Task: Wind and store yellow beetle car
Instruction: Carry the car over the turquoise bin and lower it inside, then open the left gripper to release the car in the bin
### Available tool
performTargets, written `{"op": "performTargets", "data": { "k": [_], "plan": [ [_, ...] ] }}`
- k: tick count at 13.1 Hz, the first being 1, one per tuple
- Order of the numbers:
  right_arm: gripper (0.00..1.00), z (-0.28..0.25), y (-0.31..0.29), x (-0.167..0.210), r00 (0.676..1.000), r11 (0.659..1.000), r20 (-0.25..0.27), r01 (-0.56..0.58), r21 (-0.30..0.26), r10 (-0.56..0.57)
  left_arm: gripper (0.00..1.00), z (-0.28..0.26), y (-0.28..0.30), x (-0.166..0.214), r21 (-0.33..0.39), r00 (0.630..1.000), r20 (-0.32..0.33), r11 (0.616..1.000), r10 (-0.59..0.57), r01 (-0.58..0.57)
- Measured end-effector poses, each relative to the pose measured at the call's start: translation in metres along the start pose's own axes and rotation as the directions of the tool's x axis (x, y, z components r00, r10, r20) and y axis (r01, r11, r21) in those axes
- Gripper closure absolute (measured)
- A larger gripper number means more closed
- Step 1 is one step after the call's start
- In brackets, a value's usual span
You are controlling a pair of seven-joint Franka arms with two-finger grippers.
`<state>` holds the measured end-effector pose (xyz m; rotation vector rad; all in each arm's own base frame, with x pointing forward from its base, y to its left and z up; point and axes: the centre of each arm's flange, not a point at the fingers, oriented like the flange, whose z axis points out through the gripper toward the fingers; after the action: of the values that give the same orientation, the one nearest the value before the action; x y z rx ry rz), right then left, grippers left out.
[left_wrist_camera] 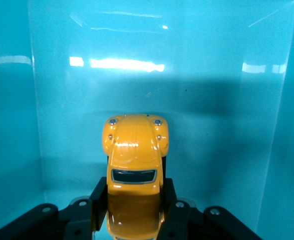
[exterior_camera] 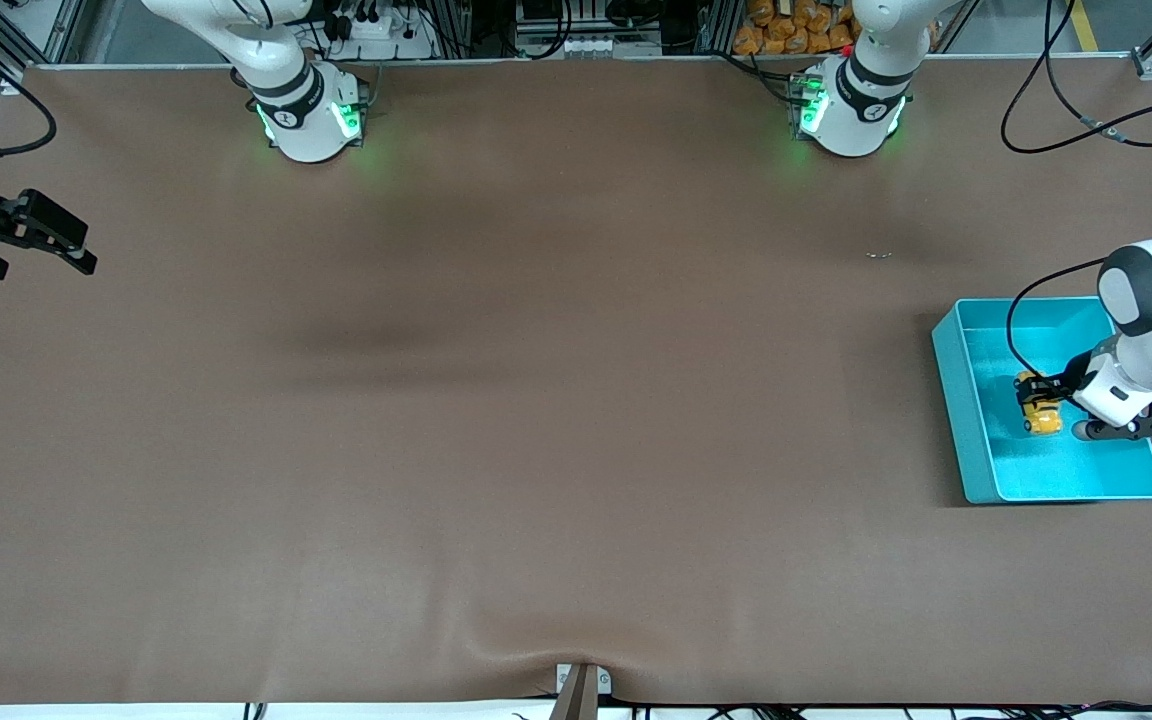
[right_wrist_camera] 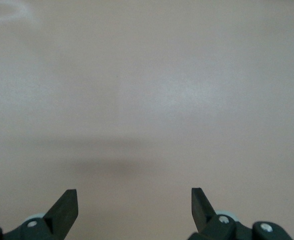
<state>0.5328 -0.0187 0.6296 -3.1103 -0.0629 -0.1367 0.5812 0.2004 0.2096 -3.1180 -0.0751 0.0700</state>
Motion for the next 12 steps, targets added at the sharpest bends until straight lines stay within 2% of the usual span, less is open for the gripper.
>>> {"op": "performTargets", "data": {
  "k": [6,9,11,12],
  "plan": [
    [0.0,0.0,0.0,0.0,1.0,1.0,0.0,0.0,0.0,0.0,0.53,0.0113,0.0009,-0.0007,0.003,1.0,0.005,1.0,0.014,-0.014],
    [0.0,0.0,0.0001,0.0,1.0,1.0,0.0,0.0,0.0,0.0,0.26,0.0119,0.0013,-0.0002,0.003,1.0,0.001,1.0,0.016,-0.016],
    [0.0,0.0,0.0001,0.0,1.0,1.0,0.0,0.0,0.0,0.0,0.04,0.0109,0.0013,0.0009,0.004,1.0,-0.005,1.0,0.016,-0.016],
    [0.0,0.0001,0.0001,0.0,1.0,1.0,0.0,0.0,0.0,0.0,0.0,0.0091,0.001,0.0022,0.005,1.0,-0.013,1.0,0.016,-0.016]
  ]
}}
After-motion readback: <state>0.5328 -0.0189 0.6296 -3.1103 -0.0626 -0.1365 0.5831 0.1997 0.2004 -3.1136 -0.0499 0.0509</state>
